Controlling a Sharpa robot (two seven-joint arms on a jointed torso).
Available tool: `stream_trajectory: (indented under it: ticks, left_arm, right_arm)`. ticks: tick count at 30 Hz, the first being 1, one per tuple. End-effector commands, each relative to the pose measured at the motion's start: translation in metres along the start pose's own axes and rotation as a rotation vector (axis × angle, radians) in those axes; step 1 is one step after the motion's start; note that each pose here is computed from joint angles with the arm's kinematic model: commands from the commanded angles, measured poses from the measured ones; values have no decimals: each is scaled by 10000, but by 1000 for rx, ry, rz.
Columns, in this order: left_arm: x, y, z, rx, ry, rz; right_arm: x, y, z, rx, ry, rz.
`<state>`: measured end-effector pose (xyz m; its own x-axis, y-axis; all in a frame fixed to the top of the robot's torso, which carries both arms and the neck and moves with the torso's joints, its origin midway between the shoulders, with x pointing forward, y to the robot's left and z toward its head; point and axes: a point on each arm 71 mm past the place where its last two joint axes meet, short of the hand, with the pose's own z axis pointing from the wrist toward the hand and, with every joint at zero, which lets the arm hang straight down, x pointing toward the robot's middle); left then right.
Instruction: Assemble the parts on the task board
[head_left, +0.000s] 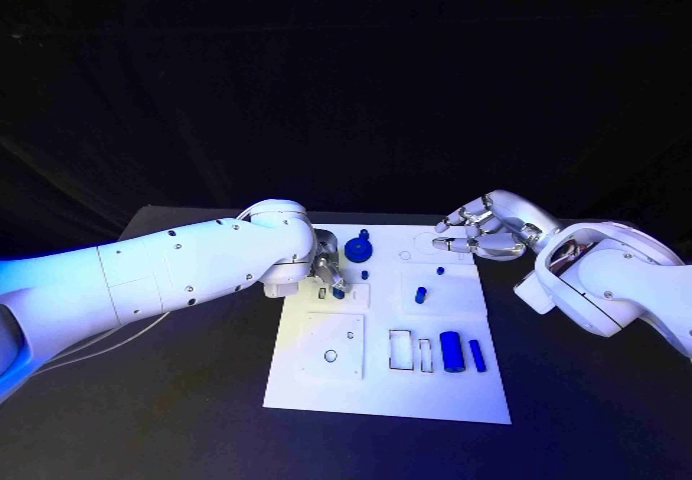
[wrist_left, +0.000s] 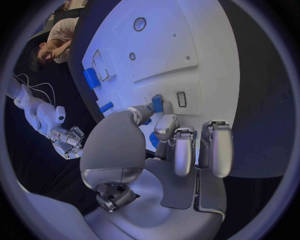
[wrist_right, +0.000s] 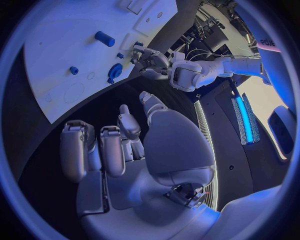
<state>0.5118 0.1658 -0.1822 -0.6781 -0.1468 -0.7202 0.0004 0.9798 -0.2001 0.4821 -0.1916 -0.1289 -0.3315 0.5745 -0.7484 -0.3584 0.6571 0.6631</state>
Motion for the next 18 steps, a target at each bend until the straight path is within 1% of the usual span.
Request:
stream_trajectory:
  ticks: [1,18]
  left_arm:
    - [68,58,25,-94,31,24]
    - [76,61,36,-102,43,38]
  right_arm:
    - [15,11,-3,-11,15,-4]
    - [20,13,4,-11,17,-4]
